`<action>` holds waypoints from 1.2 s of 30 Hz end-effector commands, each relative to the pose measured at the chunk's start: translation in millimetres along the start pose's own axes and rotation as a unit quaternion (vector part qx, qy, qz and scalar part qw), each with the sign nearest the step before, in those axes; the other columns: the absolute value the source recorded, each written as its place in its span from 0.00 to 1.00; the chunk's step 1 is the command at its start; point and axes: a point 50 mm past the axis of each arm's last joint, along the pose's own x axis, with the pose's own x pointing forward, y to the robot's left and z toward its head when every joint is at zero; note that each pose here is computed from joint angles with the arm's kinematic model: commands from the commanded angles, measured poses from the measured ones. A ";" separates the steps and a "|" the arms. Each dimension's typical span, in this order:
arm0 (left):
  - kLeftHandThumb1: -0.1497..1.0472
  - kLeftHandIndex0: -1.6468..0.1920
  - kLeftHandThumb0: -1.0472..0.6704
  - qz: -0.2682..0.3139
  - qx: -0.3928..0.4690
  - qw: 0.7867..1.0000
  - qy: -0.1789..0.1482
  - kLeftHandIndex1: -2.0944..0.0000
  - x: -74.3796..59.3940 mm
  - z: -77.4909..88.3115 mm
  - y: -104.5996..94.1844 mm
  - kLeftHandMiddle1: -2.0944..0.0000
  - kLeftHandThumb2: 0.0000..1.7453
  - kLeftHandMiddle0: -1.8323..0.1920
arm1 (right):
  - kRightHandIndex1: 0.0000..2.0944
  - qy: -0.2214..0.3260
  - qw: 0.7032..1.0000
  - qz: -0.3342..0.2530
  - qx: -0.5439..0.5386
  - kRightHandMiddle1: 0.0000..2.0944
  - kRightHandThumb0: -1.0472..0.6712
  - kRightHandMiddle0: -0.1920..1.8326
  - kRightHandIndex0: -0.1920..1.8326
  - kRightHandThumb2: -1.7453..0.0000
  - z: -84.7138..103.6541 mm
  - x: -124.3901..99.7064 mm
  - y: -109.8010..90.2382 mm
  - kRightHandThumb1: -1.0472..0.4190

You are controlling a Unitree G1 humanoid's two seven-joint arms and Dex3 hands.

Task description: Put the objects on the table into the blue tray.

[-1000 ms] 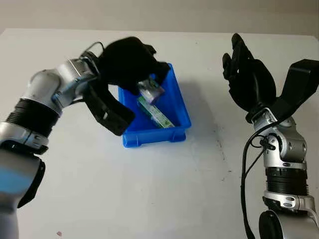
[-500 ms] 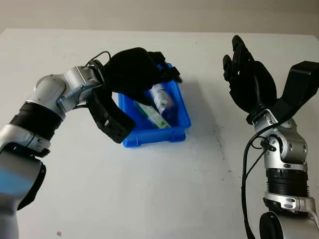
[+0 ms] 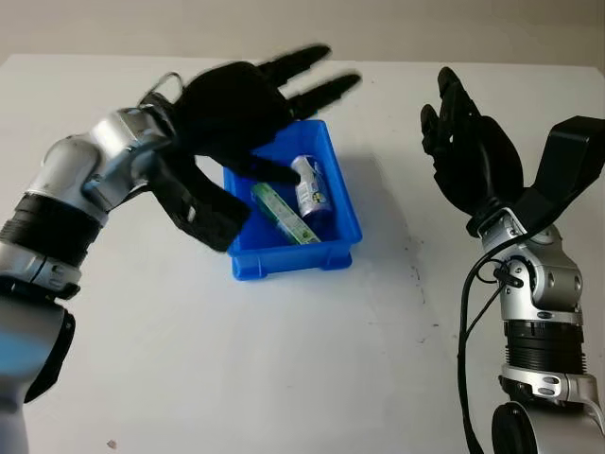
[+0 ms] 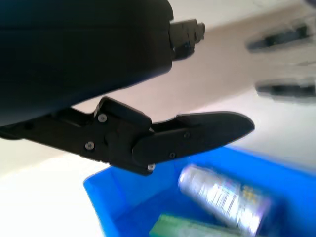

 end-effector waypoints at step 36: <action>1.00 1.00 0.16 0.285 -0.590 0.742 0.139 1.00 -108.4 -44.3 -89.8 1.00 0.37 1.00 | 0.00 -0.044 0.998 -0.006 -0.048 0.00 0.16 0.00 0.00 0.56 -11.8 21.9 8.7 0.00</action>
